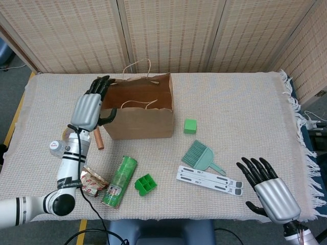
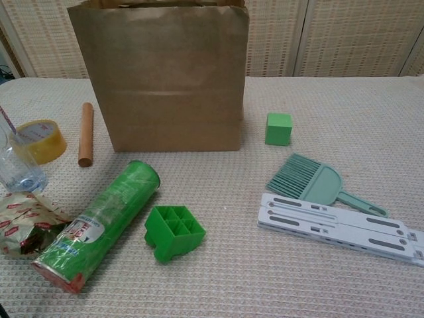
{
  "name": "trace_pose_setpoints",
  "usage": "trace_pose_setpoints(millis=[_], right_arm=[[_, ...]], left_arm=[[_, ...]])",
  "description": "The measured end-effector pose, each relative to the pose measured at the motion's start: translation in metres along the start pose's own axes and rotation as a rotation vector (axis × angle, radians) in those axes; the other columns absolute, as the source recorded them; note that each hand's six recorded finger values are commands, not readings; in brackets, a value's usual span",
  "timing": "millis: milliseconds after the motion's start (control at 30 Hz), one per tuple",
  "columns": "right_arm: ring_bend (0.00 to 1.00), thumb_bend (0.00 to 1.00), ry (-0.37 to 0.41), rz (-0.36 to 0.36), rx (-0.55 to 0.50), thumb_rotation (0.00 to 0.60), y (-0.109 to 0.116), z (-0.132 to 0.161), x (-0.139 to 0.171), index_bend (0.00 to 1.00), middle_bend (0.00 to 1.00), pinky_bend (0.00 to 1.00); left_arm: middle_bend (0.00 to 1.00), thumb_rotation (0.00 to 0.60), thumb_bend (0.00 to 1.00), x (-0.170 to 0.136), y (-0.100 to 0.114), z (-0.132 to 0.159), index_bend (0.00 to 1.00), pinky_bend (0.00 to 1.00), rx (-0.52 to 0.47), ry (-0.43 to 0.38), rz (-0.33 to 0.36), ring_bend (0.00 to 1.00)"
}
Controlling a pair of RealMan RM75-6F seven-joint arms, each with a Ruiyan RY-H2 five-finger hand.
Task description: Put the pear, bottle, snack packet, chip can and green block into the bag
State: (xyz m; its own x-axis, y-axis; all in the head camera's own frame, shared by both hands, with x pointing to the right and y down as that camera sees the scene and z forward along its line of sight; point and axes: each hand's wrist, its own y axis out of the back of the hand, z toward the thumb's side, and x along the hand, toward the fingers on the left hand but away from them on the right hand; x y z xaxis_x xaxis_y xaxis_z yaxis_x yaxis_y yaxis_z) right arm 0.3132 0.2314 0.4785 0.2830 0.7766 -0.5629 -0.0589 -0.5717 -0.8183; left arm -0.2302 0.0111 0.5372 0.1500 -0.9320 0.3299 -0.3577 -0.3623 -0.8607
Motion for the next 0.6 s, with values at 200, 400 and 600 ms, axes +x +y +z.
trace_pose_setpoints(millis=[200,400,600], right_arm=[[0.0,0.06,0.006,0.001,0.003,0.6,-0.001,0.002,0.0,0.0,0.0,0.0],[0.0,0.06,0.013,0.008,0.008,0.6,-0.004,0.005,0.001,0.0,0.0,0.0],[0.0,0.06,0.015,0.01,0.006,0.6,-0.005,0.007,0.0,0.0,0.0,0.0]], left_arm=[[0.04,0.6,0.43,-0.027,0.042,-0.058,0.1,0.27,-0.028,0.109,0.043,0.04],[0.03,0.6,0.43,-0.061,0.069,-0.117,0.07,0.26,-0.134,0.22,0.09,0.03],[0.0,0.6,0.4,-0.104,0.074,-0.173,0.03,0.23,-0.225,0.321,0.089,0.01]])
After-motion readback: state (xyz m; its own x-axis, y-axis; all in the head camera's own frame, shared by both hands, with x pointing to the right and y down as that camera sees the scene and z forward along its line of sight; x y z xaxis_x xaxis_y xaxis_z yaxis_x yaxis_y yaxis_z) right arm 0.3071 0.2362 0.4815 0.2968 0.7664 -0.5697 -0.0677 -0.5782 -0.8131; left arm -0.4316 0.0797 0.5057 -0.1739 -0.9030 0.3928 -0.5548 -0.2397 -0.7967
